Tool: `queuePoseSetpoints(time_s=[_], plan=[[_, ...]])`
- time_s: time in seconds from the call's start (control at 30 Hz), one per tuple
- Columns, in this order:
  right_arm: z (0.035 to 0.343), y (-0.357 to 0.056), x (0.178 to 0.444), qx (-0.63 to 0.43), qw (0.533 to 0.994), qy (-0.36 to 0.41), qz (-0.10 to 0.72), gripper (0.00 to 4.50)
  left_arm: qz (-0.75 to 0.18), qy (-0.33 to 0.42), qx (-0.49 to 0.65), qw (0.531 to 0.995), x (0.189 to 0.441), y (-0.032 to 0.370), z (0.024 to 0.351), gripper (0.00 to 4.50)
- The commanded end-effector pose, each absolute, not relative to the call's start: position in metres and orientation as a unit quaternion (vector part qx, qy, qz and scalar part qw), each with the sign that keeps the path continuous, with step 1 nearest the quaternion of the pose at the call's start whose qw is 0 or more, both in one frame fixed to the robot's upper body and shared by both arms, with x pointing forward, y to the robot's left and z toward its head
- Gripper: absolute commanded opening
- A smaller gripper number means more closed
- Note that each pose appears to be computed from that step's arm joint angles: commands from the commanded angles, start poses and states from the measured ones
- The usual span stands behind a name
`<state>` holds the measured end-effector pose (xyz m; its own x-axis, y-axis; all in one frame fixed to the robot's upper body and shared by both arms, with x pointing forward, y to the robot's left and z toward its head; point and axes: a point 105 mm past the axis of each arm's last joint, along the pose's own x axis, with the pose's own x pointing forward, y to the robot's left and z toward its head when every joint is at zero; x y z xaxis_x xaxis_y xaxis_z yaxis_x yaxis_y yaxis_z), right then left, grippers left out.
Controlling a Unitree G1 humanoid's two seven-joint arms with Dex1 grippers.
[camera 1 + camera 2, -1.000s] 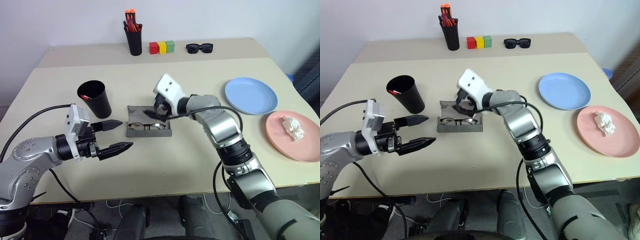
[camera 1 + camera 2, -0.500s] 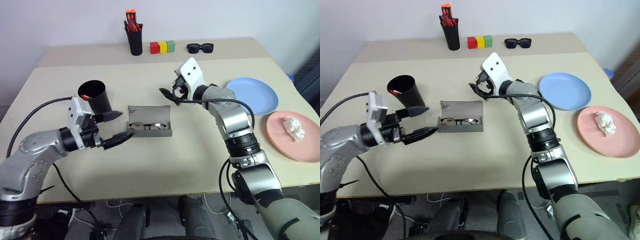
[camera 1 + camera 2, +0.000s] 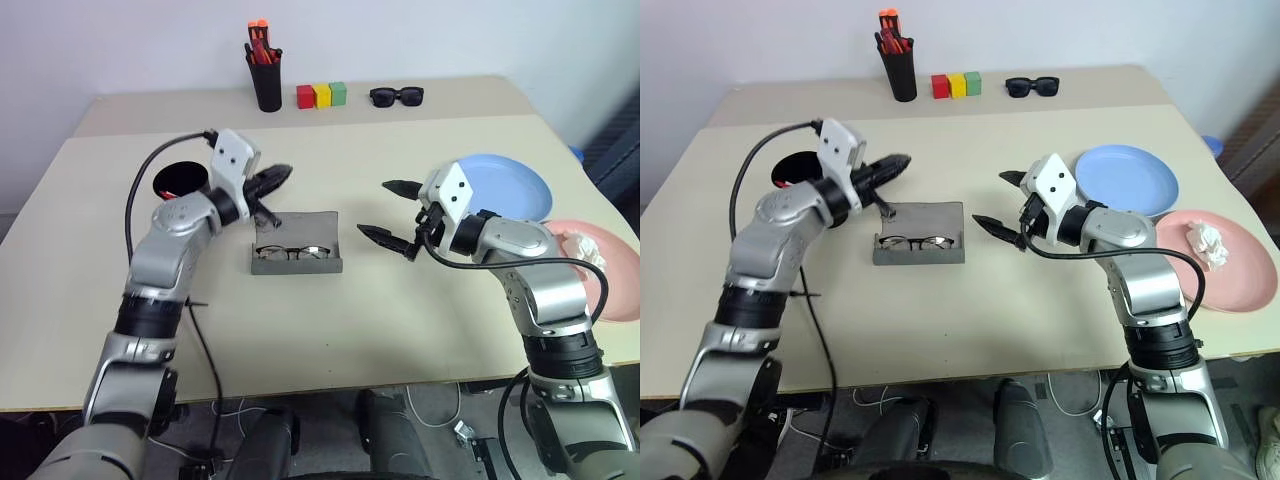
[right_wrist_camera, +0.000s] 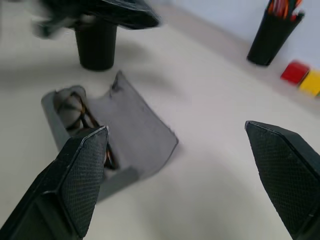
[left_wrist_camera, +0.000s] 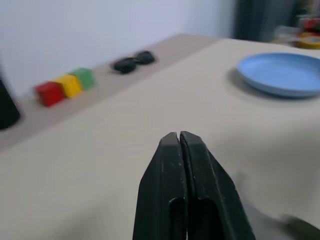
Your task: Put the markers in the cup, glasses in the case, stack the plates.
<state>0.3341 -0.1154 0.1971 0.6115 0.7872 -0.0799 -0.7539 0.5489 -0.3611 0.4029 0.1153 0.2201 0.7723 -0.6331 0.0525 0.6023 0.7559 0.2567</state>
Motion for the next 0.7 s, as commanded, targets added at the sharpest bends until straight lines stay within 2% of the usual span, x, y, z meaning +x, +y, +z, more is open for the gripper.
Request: queuePoseSetpoints(time_s=[0.03,0.13,0.37,0.7], plan=[[0.206,-0.11,0.328,-0.186,0.879,-0.07,0.434,4.5,-0.301,-0.037,0.15,0.941,0.425,0.115,0.211,0.05],[0.207,-0.108,0.33,-0.183,0.882,-0.075,0.428,4.5,-0.309,0.021,0.166,0.936,0.436,0.111,0.19,0.05],[0.208,-0.105,0.333,-0.187,0.887,-0.081,0.414,4.5,-0.332,0.084,0.12,0.932,0.445,0.104,0.183,0.05],[0.206,-0.103,0.338,-0.203,0.888,-0.088,0.402,4.5,-0.401,0.225,0.01,0.888,0.414,0.105,0.16,0.05]])
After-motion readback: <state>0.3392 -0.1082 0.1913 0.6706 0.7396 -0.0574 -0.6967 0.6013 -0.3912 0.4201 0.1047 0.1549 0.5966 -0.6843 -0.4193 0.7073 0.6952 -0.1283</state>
